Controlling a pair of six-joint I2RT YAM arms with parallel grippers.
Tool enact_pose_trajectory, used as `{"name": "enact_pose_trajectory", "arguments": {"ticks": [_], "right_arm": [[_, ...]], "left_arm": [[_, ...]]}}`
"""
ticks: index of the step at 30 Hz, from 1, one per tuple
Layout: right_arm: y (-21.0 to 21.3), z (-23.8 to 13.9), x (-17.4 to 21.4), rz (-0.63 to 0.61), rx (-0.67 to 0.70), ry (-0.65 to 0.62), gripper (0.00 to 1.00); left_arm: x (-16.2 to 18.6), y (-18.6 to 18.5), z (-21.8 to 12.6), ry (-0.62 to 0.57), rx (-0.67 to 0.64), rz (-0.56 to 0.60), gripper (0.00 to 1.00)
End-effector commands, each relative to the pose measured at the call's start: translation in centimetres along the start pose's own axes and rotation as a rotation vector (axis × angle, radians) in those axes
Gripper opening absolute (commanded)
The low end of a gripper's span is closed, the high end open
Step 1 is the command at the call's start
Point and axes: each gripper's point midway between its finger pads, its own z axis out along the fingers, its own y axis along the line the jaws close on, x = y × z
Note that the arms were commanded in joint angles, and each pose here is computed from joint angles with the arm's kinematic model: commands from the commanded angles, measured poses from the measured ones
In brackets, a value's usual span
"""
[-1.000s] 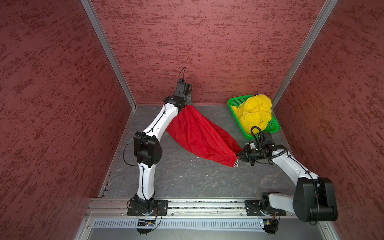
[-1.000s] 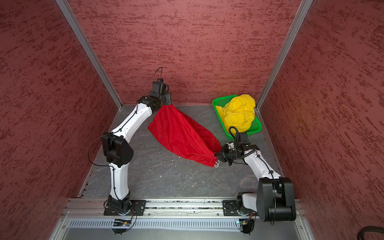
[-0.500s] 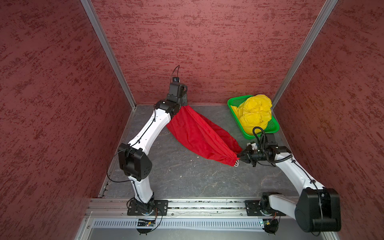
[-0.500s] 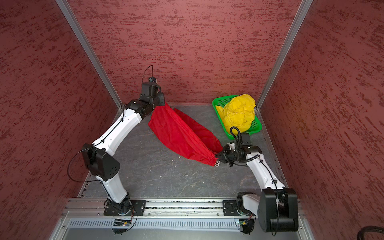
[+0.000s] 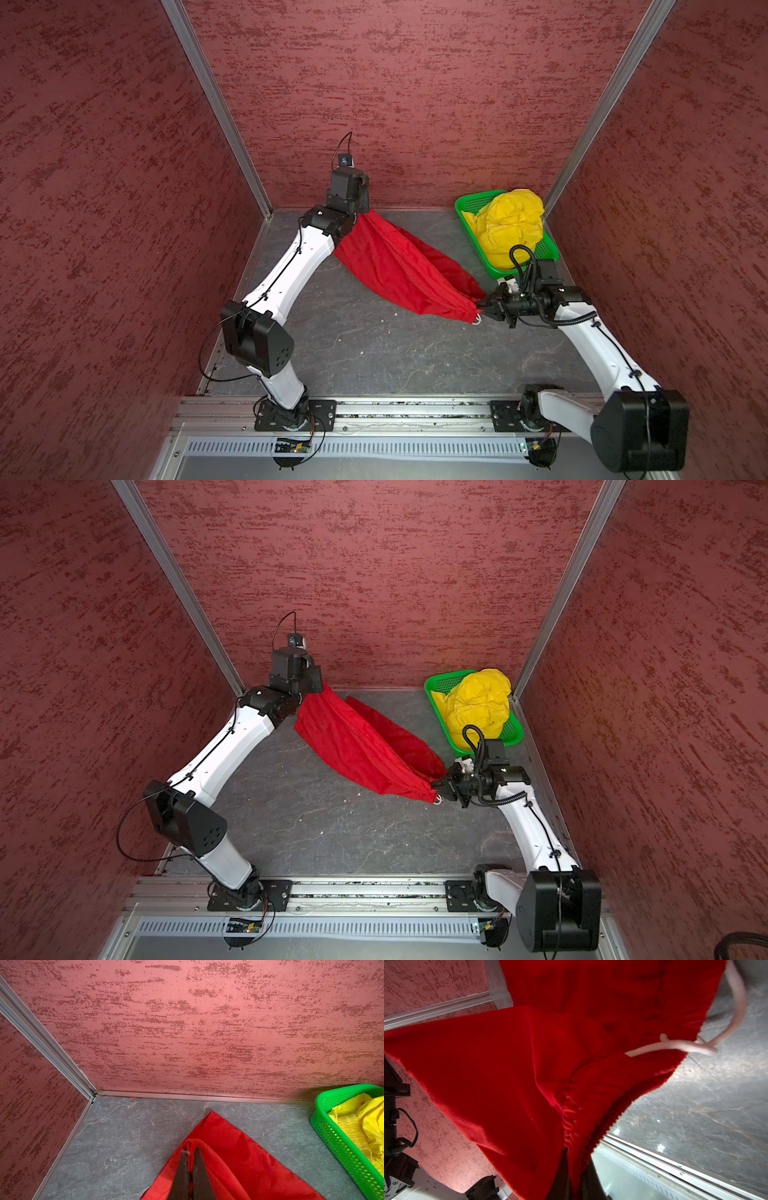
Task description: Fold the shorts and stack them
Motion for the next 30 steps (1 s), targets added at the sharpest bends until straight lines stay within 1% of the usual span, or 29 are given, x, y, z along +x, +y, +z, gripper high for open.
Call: {"name": "enact_pose_trajectory", "arguments": {"ticks": [1,7,17,22,25,30], "right_arm": [[0.2,-0.4,-0.2,-0.018,0.011,-0.019,0.0],[-0.3,0.1,-0.8,-0.008,0.031,-0.012,0.0],[-1.6,1.8,-2.4,0.023,0.06,0.018,0.0],[-2.2,2.7,-3.6,0.038,0.067,0.027,0.0],[-2.3,3.2,-4.6,0.053,0.057,0.014,0.0],[-2.2,4.2,-6.8,0.119,-0.036,-0.06,0.01]], "left_arm": [[-0.9,-0.2,1.4,-0.036,-0.013,0.015,0.0],[-0.6,-1.1,3.8,-0.018,-0.011,0.028,0.0],[1.4,-3.2,9.0,0.04,-0.01,0.074,0.0],[3.8,-4.7,12.2,0.087,-0.005,0.1,0.0],[6.0,-5.7,14.3,0.125,-0.004,0.119,0.0],[9.7,-7.2,17.7,0.175,0.002,0.131,0.0]]}}
